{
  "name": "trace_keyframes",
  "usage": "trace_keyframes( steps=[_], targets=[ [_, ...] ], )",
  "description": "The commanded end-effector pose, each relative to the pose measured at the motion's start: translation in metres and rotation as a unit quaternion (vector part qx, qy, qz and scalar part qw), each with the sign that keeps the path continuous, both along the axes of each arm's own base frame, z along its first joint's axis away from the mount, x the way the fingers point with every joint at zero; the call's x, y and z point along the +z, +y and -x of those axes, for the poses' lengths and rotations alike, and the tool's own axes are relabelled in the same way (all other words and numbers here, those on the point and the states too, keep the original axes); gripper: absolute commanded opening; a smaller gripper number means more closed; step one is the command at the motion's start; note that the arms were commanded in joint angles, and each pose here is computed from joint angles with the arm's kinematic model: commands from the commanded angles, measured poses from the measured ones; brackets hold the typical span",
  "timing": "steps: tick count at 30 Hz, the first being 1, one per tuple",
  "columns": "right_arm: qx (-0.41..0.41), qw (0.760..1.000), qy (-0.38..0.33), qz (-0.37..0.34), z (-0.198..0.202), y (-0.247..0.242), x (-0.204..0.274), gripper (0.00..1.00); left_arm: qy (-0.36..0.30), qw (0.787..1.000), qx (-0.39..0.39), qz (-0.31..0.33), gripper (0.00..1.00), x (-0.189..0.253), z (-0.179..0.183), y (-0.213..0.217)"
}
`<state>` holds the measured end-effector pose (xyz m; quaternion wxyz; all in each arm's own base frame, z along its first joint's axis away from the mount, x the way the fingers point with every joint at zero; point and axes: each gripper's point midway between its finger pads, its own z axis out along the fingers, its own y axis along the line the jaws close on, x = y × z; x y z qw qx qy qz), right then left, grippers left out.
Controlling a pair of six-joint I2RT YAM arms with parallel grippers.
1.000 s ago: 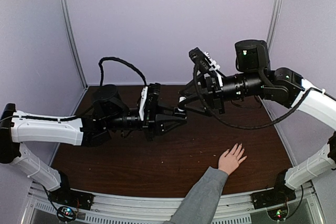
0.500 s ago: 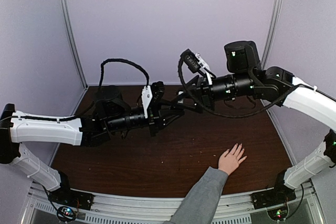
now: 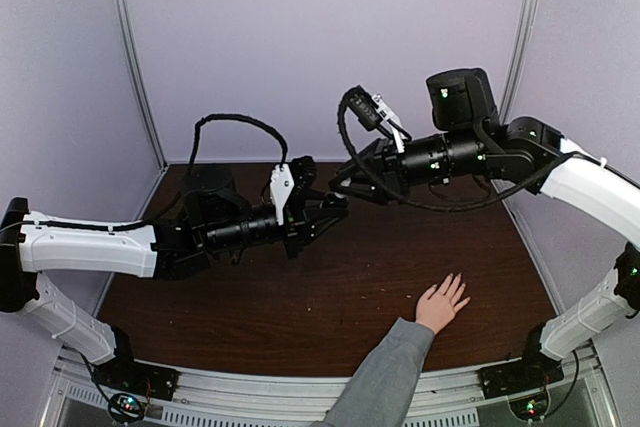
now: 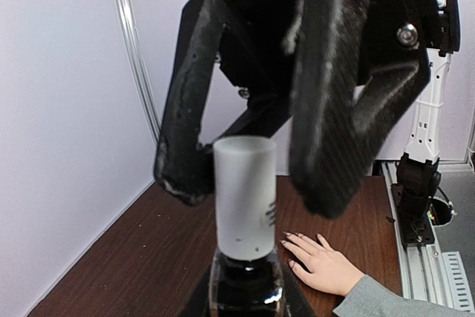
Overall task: Paint the nails
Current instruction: Unscrew the nail polish bottle cap from the nail polish bottle.
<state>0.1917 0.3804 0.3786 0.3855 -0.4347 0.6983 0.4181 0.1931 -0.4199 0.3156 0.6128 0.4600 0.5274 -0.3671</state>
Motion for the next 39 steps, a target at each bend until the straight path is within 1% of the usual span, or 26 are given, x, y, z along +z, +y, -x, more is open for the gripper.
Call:
trace_keyframes(
  steps=[1,6,10,12,15,19,21,23,28,33,39],
  targets=[
    [-0.009,1.000,0.003,0.014,-0.006,0.000,-0.002,0.39,-0.027,0.999,0.008,0.029,0.00,0.024,0.002,0.005],
    [-0.015,1.000,0.008,0.020,-0.008,0.001,-0.005,0.39,-0.027,0.999,0.009,0.029,0.00,0.025,0.002,0.005],
    [-0.014,1.000,0.007,0.017,-0.008,0.000,-0.004,0.30,-0.027,0.999,0.009,0.030,0.00,0.025,0.001,0.006],
    [-0.017,1.000,0.004,0.016,-0.008,-0.001,-0.002,0.28,-0.027,0.999,0.008,0.030,0.00,0.025,0.002,0.005],
    [-0.022,1.000,0.001,0.016,-0.010,-0.002,-0.001,0.29,-0.026,0.999,0.010,0.031,0.00,0.024,0.001,0.006],
    [-0.031,0.999,-0.002,0.021,-0.012,-0.005,-0.003,0.33,-0.026,0.999,0.010,0.034,0.00,0.027,0.002,0.007],
    [-0.030,0.999,-0.003,0.021,-0.012,-0.005,-0.003,0.29,-0.026,0.999,0.011,0.035,0.00,0.027,0.002,0.007],
    [-0.032,0.999,-0.002,0.021,-0.013,-0.006,-0.003,0.28,-0.027,0.999,0.011,0.035,0.00,0.027,0.002,0.007],
    [-0.043,0.999,-0.008,0.020,-0.017,-0.008,-0.001,0.29,-0.026,0.999,0.009,0.038,0.00,0.028,0.002,0.007],
    [-0.042,0.999,-0.012,0.012,-0.016,-0.010,0.004,0.28,-0.025,0.999,0.009,0.037,0.00,0.027,0.002,0.007],
    [-0.038,0.999,-0.013,0.006,-0.014,-0.011,0.009,0.30,-0.026,0.999,0.012,0.038,0.00,0.028,0.001,0.007]
  ],
)
